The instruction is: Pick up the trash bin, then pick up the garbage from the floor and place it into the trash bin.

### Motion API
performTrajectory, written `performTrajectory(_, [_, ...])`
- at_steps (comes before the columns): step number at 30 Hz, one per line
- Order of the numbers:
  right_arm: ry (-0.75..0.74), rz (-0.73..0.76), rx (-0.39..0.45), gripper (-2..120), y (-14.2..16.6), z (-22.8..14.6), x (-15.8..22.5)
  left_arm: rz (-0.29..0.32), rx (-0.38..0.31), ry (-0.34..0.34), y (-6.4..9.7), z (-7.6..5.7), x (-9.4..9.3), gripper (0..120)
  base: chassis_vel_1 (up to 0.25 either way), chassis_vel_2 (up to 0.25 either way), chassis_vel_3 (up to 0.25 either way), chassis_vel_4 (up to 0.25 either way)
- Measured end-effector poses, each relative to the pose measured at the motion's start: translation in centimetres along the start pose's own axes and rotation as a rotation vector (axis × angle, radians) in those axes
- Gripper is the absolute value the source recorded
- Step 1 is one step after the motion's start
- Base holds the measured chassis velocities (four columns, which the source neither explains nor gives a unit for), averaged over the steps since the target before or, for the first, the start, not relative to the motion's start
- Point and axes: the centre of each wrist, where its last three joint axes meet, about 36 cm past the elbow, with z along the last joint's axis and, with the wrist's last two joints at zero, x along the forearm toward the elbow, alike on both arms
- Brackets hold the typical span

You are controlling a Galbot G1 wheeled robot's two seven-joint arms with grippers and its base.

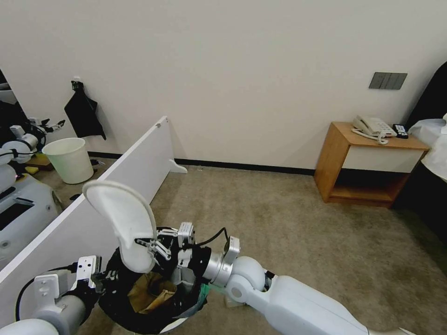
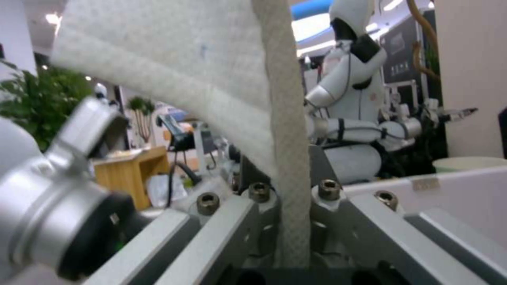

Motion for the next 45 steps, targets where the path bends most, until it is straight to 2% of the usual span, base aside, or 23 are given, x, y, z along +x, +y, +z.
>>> performTrajectory(28, [0.069, 0.07, 0.023, 1, -1.7, 1.5, 2.4, 0.014, -0.006, 0.003, -0.4, 0.0, 0.4, 2, 0.0, 0.0, 0.0, 0.0])
performTrajectory(30, [0.076, 0.085, 0.028, 9, -1.8, 1.7, 2.6, 0.017, -0.006, 0.002, -0.4, 0.0, 0.5, 2, 0.0, 0.0, 0.0, 0.0])
performTrajectory(31, [0.076, 0.085, 0.028, 9, -1.8, 1.7, 2.6, 0.017, -0.006, 0.002, -0.4, 0.0, 0.5, 2, 0.0, 0.0, 0.0, 0.0])
performTrajectory(33, [0.08, 0.094, 0.032, 19, -2.0, 1.6, 2.9, 0.018, -0.006, 0.002, -0.5, 0.0, 0.6, 2, 0.0, 0.0, 0.0, 0.0])
performTrajectory(34, [0.08, 0.094, 0.032, 19, -2.0, 1.6, 2.9, 0.018, -0.006, 0.002, -0.5, 0.0, 0.6, 2, 0.0, 0.0, 0.0, 0.0])
performTrajectory(36, [0.082, 0.1, 0.031, 30, -2.1, 1.5, 3.3, 0.019, -0.007, 0.002, -0.5, 0.0, 0.6, 2, 0.0, 0.0, 0.0, 0.0])
performTrajectory(37, [0.082, 0.1, 0.031, 30, -2.1, 1.5, 3.3, 0.019, -0.007, 0.002, -0.5, 0.0, 0.6, 2, 0.0, 0.0, 0.0, 0.0])
performTrajectory(39, [0.086, 0.102, 0.031, 41, -2.1, 1.5, 3.5, 0.02, -0.007, 0.001, -0.5, 0.0, 0.6, 2, 0.0, 0.0, 0.0, 0.0])
performTrajectory(40, [0.086, 0.102, 0.031, 41, -2.1, 1.5, 3.5, 0.02, -0.007, 0.001, -0.5, 0.0, 0.6, 2, 0.0, 0.0, 0.0, 0.0])
performTrajectory(44, [0.101, 0.102, 0.028, 59, -2.0, 1.4, 3.9, 0.018, -0.01, 0.0, -0.5, -0.1, 0.6, 2, 0.0, 0.0, 0.0, 0.0])
performTrajectory(45, [0.101, 0.102, 0.028, 59, -2.0, 1.4, 3.9, 0.018, -0.01, 0.0, -0.5, -0.1, 0.6, 2, 0.0, 0.0, 0.0, 0.0])
